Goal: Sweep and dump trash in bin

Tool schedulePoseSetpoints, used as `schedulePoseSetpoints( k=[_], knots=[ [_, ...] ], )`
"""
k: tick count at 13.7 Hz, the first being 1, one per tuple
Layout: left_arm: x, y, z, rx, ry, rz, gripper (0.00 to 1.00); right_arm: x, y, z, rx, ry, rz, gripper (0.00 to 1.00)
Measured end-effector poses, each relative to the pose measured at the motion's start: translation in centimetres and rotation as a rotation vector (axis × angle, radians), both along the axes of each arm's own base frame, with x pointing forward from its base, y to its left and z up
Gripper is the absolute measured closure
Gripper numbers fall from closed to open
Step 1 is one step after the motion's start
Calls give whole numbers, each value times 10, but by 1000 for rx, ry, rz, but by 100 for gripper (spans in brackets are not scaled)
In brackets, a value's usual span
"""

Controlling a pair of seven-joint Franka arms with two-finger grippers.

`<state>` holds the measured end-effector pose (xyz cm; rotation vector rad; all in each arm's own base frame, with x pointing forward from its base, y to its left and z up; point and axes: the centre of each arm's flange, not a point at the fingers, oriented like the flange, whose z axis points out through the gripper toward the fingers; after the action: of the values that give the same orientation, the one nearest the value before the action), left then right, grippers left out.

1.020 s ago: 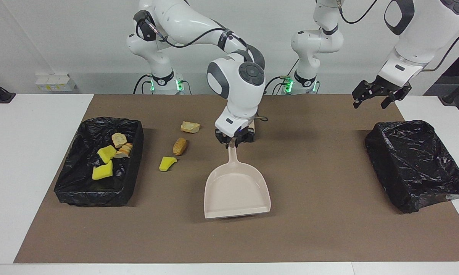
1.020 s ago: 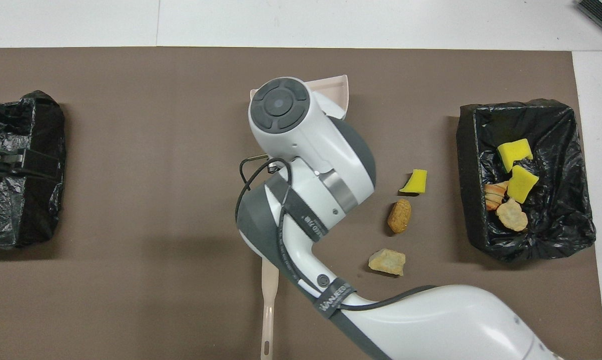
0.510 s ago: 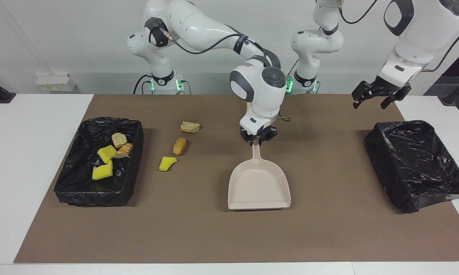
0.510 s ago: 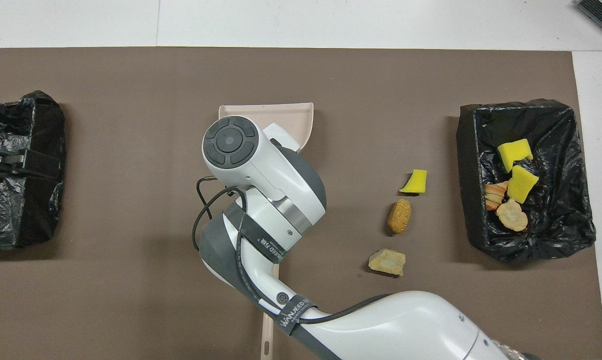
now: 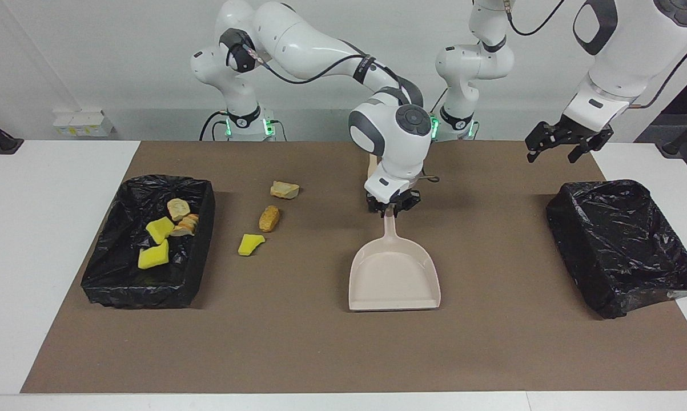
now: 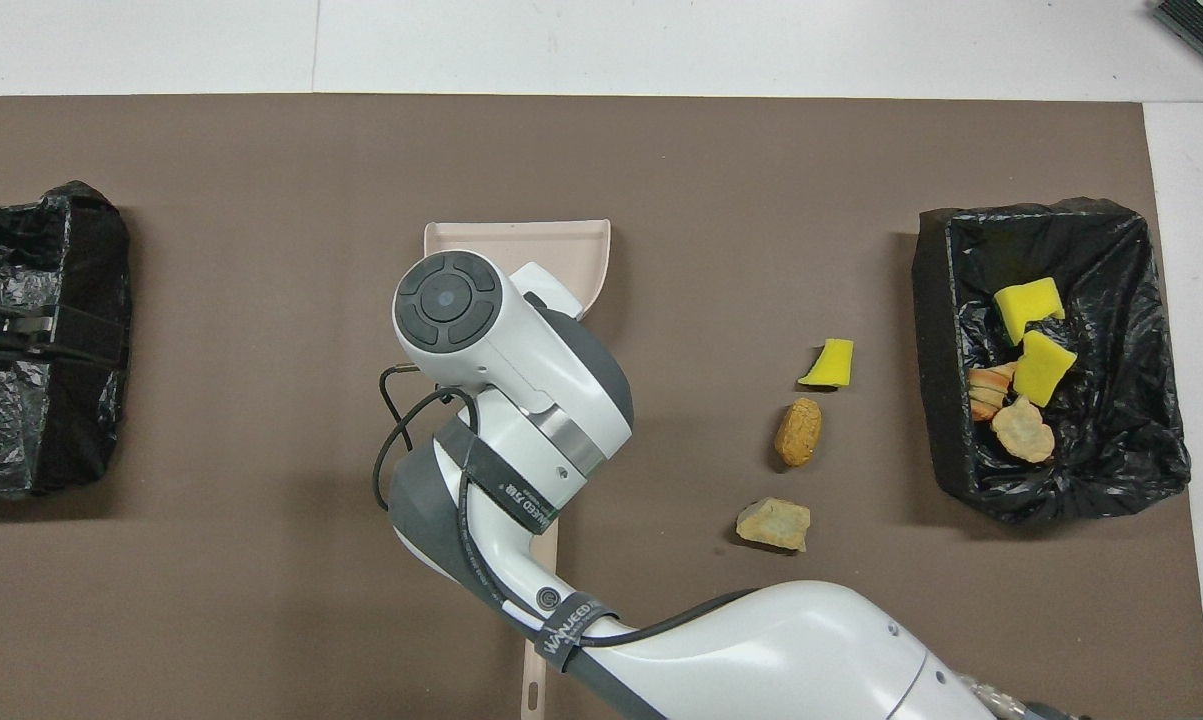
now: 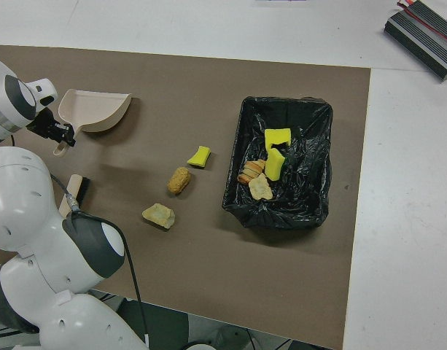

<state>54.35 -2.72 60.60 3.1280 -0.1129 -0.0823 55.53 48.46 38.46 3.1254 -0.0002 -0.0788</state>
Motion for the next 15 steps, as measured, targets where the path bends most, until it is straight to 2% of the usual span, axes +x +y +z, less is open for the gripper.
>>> schedulePoseSetpoints(
  k=[6,7,10,11,13,15],
  knots=[
    [1,1,-1,0,-14,2,0,2,-5,-16,-2,3,-6,68],
    [1,1,-1,0,-14,2,0,2,-6,-16,-1,2,-8,63],
    [1,2,-2,0,-13,4,0,9,-14,-3,11,-16,-21,32],
    [1,2,-2,0,-13,4,0,13,-20,8,19,-29,-32,20],
    [1,2,-2,0,-14,4,0,25,-43,44,42,-69,-67,1],
    [1,2,-2,0,-14,4,0,37,-87,92,55,-111,-127,0]
  ],
)
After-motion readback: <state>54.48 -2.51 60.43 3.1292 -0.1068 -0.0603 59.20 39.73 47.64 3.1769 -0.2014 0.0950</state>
